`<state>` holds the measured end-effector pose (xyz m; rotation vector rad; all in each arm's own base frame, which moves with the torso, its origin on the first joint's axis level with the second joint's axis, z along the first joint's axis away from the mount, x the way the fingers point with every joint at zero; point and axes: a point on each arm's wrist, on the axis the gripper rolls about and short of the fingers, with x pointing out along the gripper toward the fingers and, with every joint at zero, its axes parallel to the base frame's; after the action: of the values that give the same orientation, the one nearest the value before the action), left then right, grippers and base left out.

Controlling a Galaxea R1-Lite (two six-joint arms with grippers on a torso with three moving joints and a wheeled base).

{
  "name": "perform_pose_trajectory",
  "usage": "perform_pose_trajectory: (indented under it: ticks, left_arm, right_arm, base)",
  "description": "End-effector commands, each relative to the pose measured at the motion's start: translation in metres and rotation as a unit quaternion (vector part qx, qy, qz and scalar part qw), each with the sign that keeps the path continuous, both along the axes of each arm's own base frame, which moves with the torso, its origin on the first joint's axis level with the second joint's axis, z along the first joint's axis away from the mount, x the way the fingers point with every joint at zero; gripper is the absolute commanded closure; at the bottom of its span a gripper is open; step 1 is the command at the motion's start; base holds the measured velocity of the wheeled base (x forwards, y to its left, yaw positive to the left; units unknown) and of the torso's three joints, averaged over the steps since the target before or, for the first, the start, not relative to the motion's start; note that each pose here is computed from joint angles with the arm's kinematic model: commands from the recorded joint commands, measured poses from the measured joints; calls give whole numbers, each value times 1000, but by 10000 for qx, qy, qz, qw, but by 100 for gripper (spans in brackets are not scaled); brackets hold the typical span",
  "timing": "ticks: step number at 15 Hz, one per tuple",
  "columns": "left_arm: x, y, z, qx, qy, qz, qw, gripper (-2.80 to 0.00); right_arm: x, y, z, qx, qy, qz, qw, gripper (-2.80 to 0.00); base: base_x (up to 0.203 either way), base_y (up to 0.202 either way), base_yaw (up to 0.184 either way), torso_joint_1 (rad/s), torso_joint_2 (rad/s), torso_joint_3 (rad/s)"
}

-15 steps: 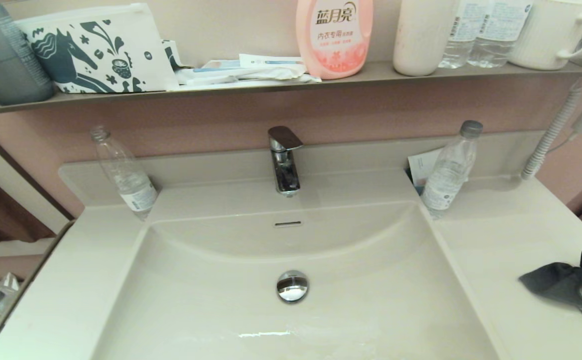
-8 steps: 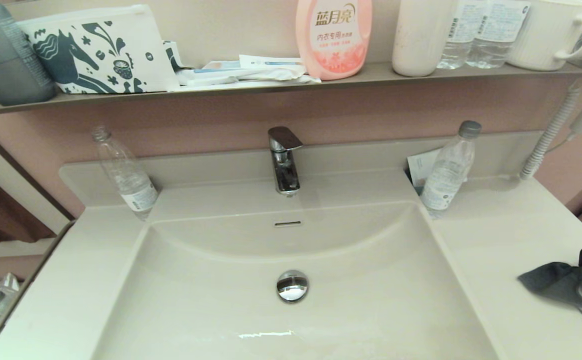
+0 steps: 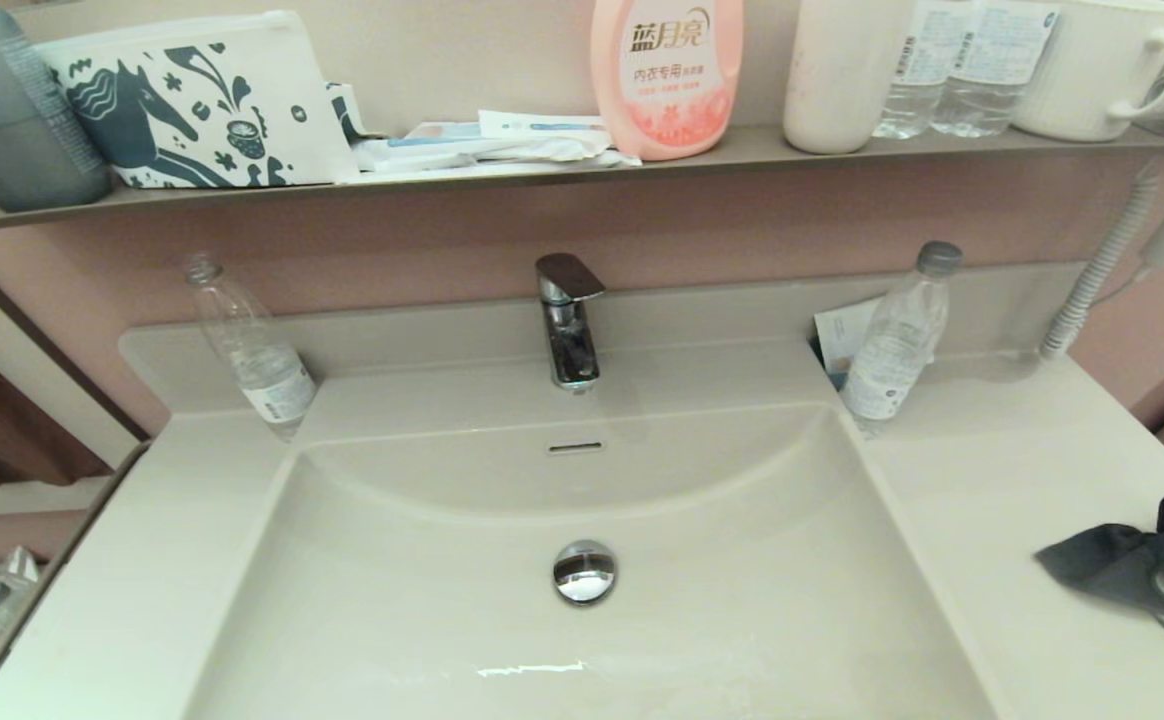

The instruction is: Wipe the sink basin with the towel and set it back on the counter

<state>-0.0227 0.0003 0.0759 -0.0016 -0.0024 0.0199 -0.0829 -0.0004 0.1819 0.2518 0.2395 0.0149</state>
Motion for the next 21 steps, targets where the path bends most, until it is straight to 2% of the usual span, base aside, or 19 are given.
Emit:
perform_pose_trajectory:
  ticks: [1,5,9,11,18,21]
  left_arm:
    - [0,0,0,0,4,3,10000,0]
    - [0,0,0,-7,4,8,10000,0]
    - [0,0,0,-7,4,7,10000,0]
    - [0,0,0,-6,4,1,10000,0]
    - [0,0,0,-7,4,0,10000,0]
    - [0,0,0,-3,4,8,10000,0]
  right_arm:
    - [8,1,-28,-51,-324,-18,9995,0]
    - [43,0,-79,-483,-876,-138,9949,0]
    - [60,0,-104,-1511,-1288,-110,9800,0]
    - [60,0,-107,-1493,-1158,-35,9820,0]
    - [60,0,-107,-1426,-1160,-64,9829,0]
    - [60,0,-107,-1257,-1165,-102,9852,0]
  base:
    - [0,0,0,0,0,0]
    - [0,0,0,0,0,0]
    - [0,0,0,0,0,0]
    - [0,0,0,0,0,0]
    - [0,0,0,0,0,0]
    - [0,0,0,0,0,0]
